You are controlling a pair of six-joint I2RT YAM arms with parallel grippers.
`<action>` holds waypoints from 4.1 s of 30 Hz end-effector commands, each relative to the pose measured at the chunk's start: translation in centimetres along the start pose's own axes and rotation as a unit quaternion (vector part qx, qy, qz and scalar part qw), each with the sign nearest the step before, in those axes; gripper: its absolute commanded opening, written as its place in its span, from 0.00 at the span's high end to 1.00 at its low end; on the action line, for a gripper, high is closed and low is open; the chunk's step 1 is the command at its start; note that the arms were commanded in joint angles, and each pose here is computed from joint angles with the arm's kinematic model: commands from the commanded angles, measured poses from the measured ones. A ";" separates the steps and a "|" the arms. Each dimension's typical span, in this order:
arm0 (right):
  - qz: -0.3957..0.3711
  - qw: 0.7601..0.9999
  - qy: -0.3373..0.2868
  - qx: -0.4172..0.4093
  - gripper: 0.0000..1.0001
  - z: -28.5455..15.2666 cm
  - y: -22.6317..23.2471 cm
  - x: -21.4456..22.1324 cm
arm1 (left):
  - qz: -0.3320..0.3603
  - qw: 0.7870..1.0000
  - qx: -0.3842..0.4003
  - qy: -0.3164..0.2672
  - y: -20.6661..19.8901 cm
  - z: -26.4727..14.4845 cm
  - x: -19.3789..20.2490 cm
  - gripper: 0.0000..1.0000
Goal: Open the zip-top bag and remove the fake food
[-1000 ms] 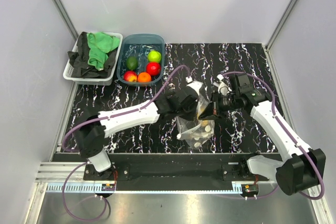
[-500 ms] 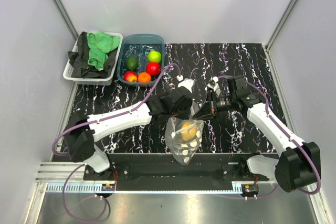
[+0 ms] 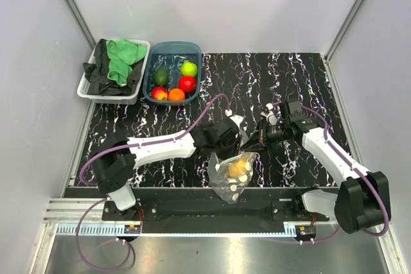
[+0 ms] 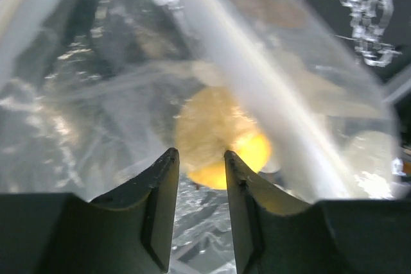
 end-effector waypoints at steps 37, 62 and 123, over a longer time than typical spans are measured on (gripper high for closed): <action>-0.019 0.999 -0.040 0.012 1.00 -1.0 0.4 -0.2 | 0.063 0.992 0.104 0.017 -4.3 2.4 0.9 0.15; -0.024 0.998 -0.049 0.013 1.00 -1.1 0.5 -0.2 | 0.078 0.979 0.181 0.045 -7.7 -0.6 0.9 0.40; -0.090 0.995 -0.048 -0.023 1.00 -0.4 3.0 -3.4 | 0.015 0.996 0.082 -0.004 -2.3 2.4 -4.0 0.30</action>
Point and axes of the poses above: each gripper's point midway between its finger pads, its own z axis out along the fingers, its own y axis along the line the jaws close on, x = y × z, the point moved 2 cm from there along -z, back along the fingers, and after that the axes turned 9 degrees about z, right-handed, at the moved point
